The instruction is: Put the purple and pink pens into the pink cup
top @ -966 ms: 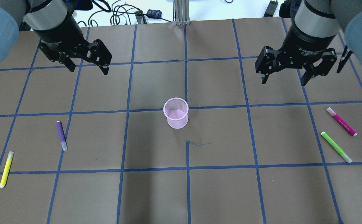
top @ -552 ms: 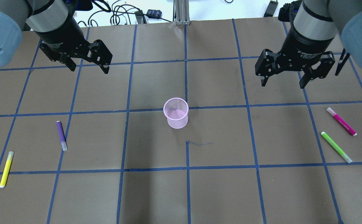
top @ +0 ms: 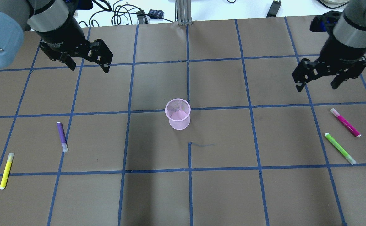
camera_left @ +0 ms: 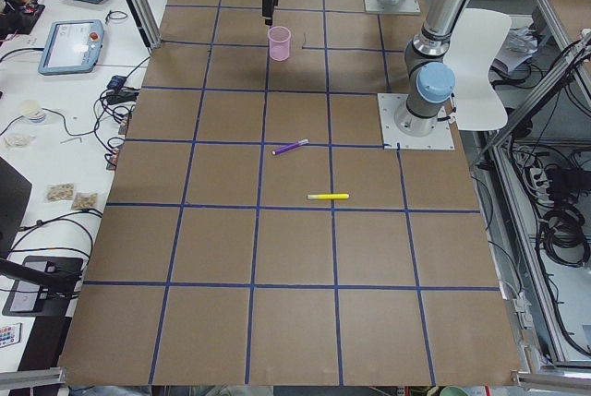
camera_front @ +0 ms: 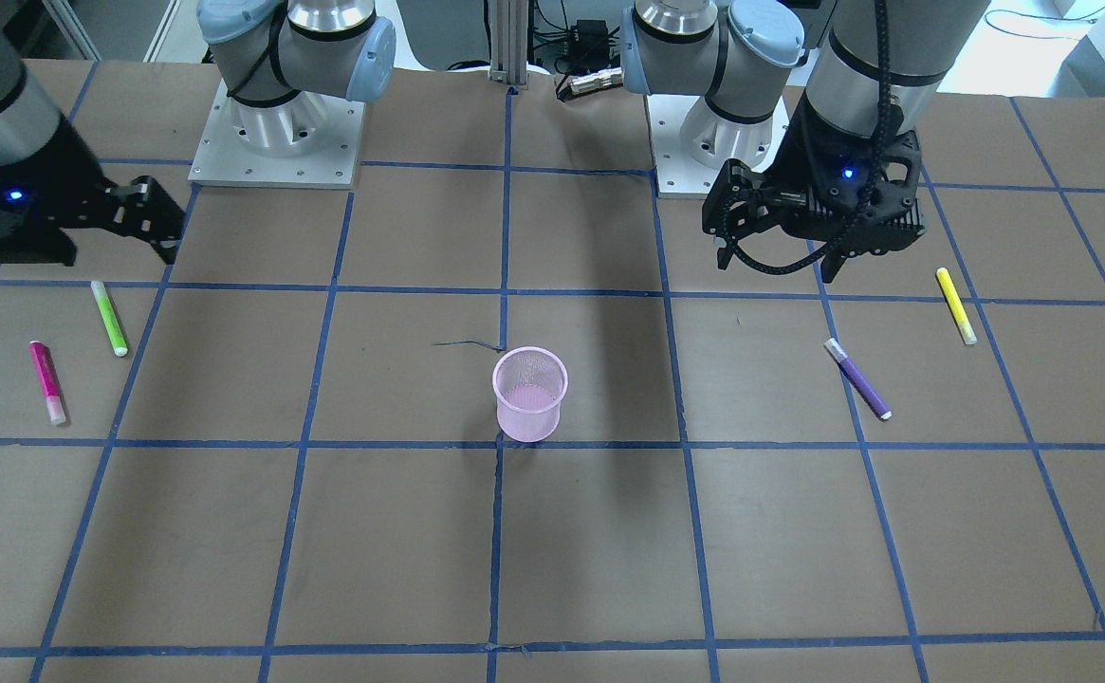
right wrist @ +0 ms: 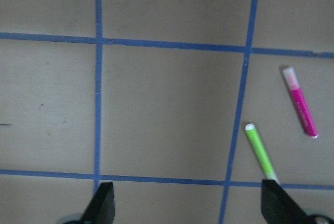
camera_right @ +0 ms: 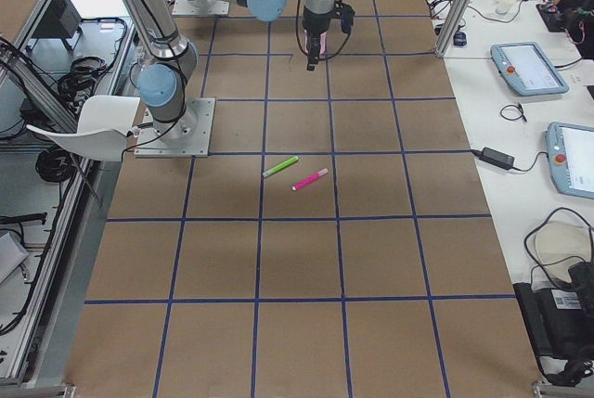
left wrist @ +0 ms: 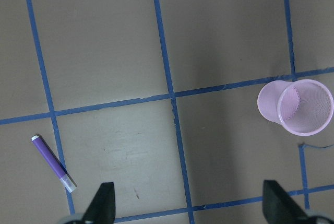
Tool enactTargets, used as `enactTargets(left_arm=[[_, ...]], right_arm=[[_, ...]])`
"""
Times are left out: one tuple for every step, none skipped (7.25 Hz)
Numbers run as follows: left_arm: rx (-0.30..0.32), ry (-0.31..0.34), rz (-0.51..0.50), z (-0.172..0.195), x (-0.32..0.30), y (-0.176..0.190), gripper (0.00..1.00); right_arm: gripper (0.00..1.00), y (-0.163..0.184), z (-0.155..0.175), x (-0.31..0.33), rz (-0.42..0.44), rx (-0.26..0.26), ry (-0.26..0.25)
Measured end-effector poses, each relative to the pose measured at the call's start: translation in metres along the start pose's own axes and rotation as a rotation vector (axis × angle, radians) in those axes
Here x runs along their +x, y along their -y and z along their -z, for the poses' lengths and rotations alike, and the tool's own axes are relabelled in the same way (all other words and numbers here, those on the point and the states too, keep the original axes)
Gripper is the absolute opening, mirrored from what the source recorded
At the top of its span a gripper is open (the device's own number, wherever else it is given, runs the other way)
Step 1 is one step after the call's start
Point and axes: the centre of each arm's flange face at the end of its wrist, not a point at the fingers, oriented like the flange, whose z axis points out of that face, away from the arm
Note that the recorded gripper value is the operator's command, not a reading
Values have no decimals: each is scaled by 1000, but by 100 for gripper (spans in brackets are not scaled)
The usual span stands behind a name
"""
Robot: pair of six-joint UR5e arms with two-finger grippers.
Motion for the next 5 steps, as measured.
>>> enactTargets(left_arm=[[-1, 3, 0, 0, -1, 0, 100], [-3, 3, 0, -1, -1, 1, 100], [-9, 1, 1, -4, -1, 2, 100], [-25, -2, 14, -13, -7, 2, 100], [-54, -9, 64, -34, -34, 2, 100]], right_arm=[[100, -11, -15, 58, 96, 20, 2], [100, -27, -32, 104, 179, 35, 0], [100, -44, -49, 138, 251, 42, -3], [100, -59, -66, 165, 315, 44, 3], [100, -66, -86, 187, 374, 49, 8]])
